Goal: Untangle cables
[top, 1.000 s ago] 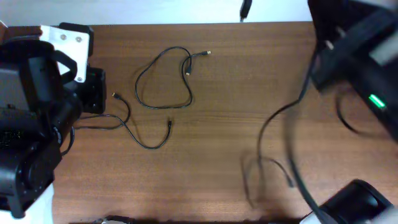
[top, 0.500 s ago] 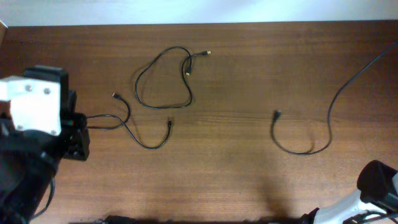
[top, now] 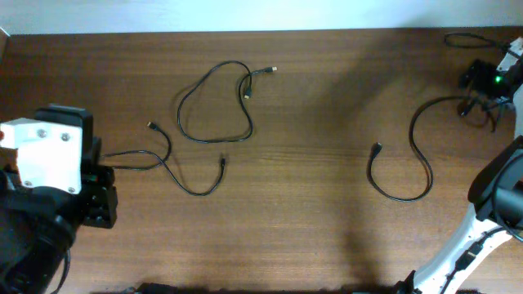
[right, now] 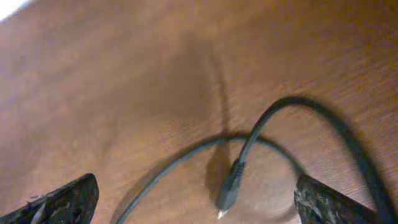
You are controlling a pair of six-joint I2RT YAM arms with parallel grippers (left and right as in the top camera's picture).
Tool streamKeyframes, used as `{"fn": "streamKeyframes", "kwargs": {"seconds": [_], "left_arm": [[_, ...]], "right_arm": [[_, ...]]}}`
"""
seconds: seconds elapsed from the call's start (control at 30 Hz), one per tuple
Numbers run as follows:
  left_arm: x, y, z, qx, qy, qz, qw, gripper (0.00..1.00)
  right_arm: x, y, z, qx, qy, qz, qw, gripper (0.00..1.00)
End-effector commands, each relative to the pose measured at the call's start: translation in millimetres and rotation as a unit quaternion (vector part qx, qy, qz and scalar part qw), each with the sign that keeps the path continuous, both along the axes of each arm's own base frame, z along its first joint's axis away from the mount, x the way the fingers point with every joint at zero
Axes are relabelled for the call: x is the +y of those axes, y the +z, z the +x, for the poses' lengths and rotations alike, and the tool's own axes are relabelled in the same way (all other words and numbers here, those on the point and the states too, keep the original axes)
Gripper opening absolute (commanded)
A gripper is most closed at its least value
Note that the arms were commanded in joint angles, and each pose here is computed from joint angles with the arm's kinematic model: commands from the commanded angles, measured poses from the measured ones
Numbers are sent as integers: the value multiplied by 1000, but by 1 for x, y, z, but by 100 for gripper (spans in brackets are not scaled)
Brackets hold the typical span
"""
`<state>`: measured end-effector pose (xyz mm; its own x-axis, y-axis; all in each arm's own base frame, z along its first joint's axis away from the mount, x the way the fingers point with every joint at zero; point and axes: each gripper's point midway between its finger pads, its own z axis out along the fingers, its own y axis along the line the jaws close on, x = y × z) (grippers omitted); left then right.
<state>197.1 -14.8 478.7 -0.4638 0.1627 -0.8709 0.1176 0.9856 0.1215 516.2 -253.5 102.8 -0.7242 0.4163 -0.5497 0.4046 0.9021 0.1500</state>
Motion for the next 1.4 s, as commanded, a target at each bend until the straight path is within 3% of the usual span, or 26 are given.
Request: {"fn": "streamKeyframes", "kwargs": {"seconds": [0.0, 0.1, 0.13, 0.2, 0.23, 0.3, 0.37, 0.43, 0.5, 0.57, 0.6, 0.63, 0.67, 0.7, 0.73, 0.77, 0.83, 0.9, 0.97, 1.0, 1.07, 1.17, 1.3, 1.37], "left_arm": [[-1, -1, -1, 2, -3, -3, 1000, 0], [-1, -3, -2, 7, -3, -2, 1000, 0], [-1, -2, -2, 7, -2, -2, 1000, 0], [-1, -2, -2, 6, -2, -2, 1000, 0], [-1, -2, -2, 6, -2, -2, 1000, 0], [-1, -2, -2, 6, -2, -2, 1000, 0], [-1, -2, -2, 6, -3, -2, 1000, 0], [-1, -2, -2, 5, -3, -2, 1000, 0], [-1, 0, -1, 2, -3, -3, 1000, 0], [-1, 2, 0, -3, -3, -3, 1000, 0], [-1, 2, 0, -4, -3, -4, 1000, 0], [-1, 2, 0, -3, -3, -4, 1000, 0], [-1, 1, 0, -1, -3, -3, 1000, 0], [-1, 0, -1, 1, -3, -3, 1000, 0], [-1, -1, -1, 2, -3, -3, 1000, 0], [-1, 0, -1, 2, -3, -3, 1000, 0], [-1, -2, -1, 4, -3, -3, 1000, 0], [-1, -3, -2, 8, -3, -2, 1000, 0], [-1, -3, -2, 8, -3, -2, 1000, 0], [-1, -3, -2, 8, -3, -2, 1000, 0], [-1, -3, -2, 8, -3, -2, 1000, 0], [-1, -5, -3, 12, -3, -1, 1000, 0], [0, -11, -7, 27, -3, 0, 1000, 0], [0, -15, -9, 36, -3, 2, 999, 0]], "right_arm": [[-9, 74, 13, -50, -14, -30, 998, 99], [8, 221, 2, -141, -28, -54, 988, 99], [21, 245, -10, -148, -22, -56, 987, 99], [55, 250, -41, -112, -60, 9, 992, 96], [75, 234, -59, -65, -95, 62, 991, 87], [107, 208, -78, 8, -126, 119, 985, 79], [136, 206, -73, 20, -98, 122, 987, 85], [157, 247, -91, -16, -40, 71, 997, 86], [180, 347, -153, -141, 57, -29, 988, 86], [199, 457, -218, -314, 108, -151, 931, 94], [209, 526, -258, -430, 102, -204, 874, 98], [220, 565, -284, -496, 107, -229, 831, 99], [248, 597, -308, -553, 167, -265, 772, 99], [260, 596, -310, -555, 204, -266, 761, 99], [271, 580, -302, -536, 246, -255, 766, 99], [272, 552, -277, -508, 269, -217, 789, 100], [261, 490, -244, -472, 266, -194, 818, 100], [228, 386, -227, -467, 148, -132, 862, 99], [200, 267, -230, -354, 62, -106, 927, 99], [181, 220, -230, -313, -27, -61, 947, 100], [162, 132, -232, -238, -172, 34, 955, 97], [136, 61, -236, -144, -282, 28, 948, 97], [121, -36, -222, -6, -320, 5, 947, 97], [124, -68, -227, 30, -369, 34, 928, 97]]}}
